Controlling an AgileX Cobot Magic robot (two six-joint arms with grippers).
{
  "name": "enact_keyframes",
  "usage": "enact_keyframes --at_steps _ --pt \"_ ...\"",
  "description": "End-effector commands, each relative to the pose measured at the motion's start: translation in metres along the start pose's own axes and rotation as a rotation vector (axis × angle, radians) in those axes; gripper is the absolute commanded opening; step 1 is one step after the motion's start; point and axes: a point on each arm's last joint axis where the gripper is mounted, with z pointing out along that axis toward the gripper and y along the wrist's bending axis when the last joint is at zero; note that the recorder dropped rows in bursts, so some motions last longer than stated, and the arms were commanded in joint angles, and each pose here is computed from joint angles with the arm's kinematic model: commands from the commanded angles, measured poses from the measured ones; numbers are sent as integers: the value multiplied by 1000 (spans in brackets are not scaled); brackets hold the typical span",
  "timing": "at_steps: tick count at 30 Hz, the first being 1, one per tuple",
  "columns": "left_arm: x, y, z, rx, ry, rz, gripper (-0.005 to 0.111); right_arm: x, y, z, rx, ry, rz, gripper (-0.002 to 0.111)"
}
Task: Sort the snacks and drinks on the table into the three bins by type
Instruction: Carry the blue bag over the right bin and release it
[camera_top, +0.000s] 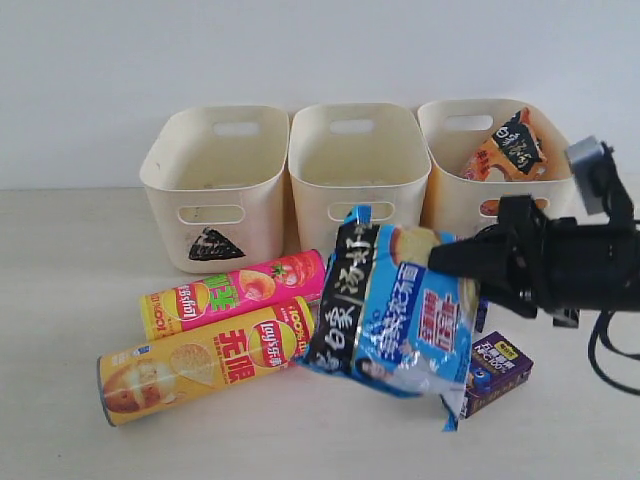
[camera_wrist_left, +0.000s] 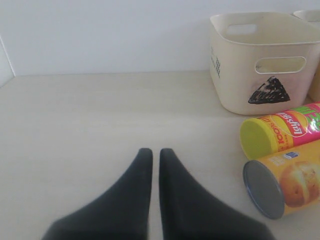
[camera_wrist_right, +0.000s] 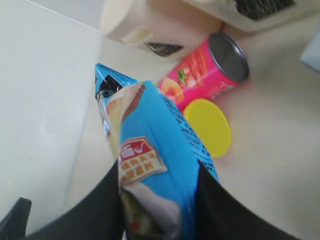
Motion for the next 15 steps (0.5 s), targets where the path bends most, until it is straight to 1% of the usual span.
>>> enact_keyframes --at_steps 1,9,13,15 --pt "-1 0 0 1 -10 -3 4 -32 20 -8 -85 -71 -48 0" --pt "-2 0 0 1 -12 -3 4 -98 50 -10 -114 -194 -137 0" --pt "-2 0 0 1 -12 -3 4 -129 53 -9 -101 -253 -147 0" --pt "-2 0 0 1 -12 -3 4 -145 49 -12 -104 -278 -142 0"
